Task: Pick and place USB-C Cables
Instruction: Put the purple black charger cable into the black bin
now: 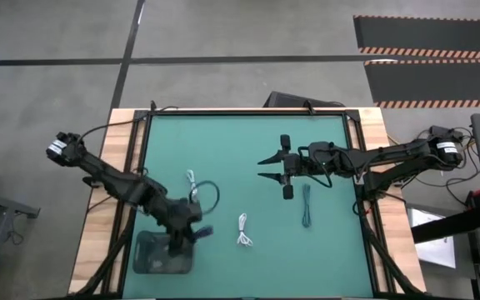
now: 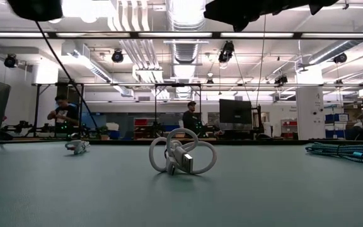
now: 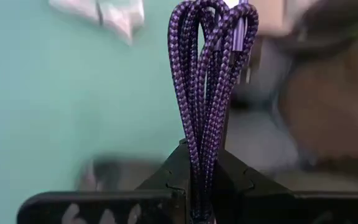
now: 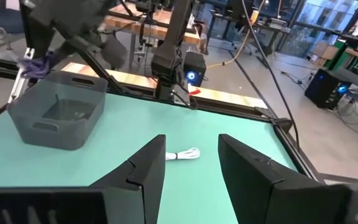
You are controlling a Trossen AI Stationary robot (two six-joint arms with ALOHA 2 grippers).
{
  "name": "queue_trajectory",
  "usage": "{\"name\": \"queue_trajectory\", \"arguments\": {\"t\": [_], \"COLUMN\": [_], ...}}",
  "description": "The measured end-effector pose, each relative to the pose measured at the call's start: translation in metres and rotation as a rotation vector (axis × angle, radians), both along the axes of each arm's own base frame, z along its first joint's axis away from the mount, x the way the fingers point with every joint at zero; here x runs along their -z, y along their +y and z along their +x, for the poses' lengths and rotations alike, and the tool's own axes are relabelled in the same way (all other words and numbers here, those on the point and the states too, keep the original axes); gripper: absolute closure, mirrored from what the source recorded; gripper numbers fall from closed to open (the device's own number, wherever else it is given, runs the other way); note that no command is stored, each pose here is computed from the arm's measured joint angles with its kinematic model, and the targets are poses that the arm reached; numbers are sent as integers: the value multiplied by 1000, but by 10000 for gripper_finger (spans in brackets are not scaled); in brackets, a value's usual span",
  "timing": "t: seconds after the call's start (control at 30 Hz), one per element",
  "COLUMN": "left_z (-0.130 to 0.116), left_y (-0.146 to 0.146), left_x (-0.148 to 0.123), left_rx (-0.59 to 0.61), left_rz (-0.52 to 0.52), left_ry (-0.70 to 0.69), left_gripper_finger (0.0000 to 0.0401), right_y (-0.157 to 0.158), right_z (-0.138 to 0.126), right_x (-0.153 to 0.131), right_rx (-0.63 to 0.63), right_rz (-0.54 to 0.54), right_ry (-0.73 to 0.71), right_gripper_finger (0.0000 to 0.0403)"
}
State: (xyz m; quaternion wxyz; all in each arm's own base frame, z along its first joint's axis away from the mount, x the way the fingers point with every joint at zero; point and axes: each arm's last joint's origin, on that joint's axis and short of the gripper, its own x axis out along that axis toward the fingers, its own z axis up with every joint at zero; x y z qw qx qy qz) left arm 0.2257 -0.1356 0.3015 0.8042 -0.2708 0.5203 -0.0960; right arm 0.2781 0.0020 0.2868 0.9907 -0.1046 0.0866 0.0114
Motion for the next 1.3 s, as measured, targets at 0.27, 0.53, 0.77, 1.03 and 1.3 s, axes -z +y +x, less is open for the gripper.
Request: {"name": "queue_trajectory", "arguments": {"t": [0.27, 0.53, 0.77, 1.03, 1.3], "left_z": [-21, -25, -24, -31, -33], "left_y": [-29, -32, -38, -47, -57], "left_x": [20, 43, 55, 56, 62], "left_rx": [145, 251, 331, 253, 241], "left_rz": [105, 322, 417, 467, 503], "left_ry": [221, 312, 325, 305, 309], "left_gripper_finger": [382, 382, 386, 390, 390], "right_y": [0, 0, 0, 0, 0], "right_z": [0, 0, -1, -1, -1], "right_x": [1, 3, 4, 4, 4], "right_rx": [-2, -2, -2, -2, -2], "right_rz": [-13, -13, -11, -11, -11], "right_ry": [3, 13, 16, 17, 19], "right_gripper_finger": [265, 269, 268, 275, 275]}}
